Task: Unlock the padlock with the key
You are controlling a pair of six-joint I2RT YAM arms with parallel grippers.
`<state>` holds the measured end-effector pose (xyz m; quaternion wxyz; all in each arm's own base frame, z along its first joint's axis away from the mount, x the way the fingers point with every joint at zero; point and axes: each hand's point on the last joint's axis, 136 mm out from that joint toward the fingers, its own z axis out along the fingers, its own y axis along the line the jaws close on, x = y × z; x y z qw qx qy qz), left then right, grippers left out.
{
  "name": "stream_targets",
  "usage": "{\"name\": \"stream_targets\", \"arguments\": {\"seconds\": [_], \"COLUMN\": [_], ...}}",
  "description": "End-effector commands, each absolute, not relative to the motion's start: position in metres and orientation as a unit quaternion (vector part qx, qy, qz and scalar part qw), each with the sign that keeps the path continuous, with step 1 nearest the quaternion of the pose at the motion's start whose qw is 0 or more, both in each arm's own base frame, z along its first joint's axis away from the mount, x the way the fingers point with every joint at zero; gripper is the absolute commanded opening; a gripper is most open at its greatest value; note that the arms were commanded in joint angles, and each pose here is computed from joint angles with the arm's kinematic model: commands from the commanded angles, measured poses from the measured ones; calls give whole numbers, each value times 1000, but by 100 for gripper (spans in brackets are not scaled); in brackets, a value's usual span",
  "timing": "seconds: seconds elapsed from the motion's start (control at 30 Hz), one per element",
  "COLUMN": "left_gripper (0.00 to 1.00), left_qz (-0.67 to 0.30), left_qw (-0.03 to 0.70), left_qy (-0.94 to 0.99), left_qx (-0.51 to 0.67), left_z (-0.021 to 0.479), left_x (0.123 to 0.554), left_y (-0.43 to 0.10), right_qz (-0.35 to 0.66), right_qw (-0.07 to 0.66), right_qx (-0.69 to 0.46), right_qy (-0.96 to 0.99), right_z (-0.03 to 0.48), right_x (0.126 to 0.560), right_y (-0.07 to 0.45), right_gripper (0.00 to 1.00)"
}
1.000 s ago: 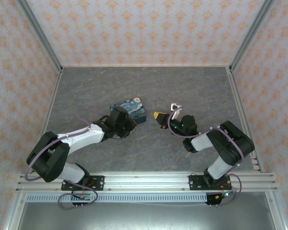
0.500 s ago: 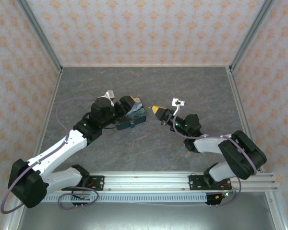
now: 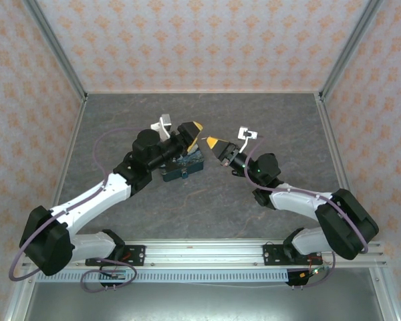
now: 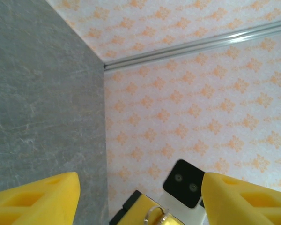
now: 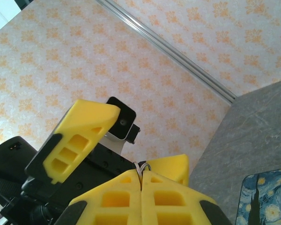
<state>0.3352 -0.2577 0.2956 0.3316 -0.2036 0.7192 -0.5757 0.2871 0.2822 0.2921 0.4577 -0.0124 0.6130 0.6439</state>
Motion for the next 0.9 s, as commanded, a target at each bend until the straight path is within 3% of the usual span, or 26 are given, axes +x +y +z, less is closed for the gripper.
{"name": "stream_targets", "arguments": {"seconds": [0.0,0.3,0.7,0.87], "left_gripper": [66,42,1,0], "left_qz": [-616,-619,-586,-559], "left_qw": [343,339,349,362], "left_qy": [688,689,715,732], "left_qx": [-172,-165,-158,-142], "left_z": [333,335,330,329], "left_x": [332,333,332,329], "left_y": [-270,-277,-273,-268], "right_qz": [657,660,660,655], "right_qw": [461,442,435,433], "right_qx": [-9,-8,-12,-17], "right_qy": [596,607,613,619], "right_z": [310,298,294,292], "right_x": [288,289,287,285], "right_y": [284,292,293,293], "right_gripper": [0,0,0,6]}}
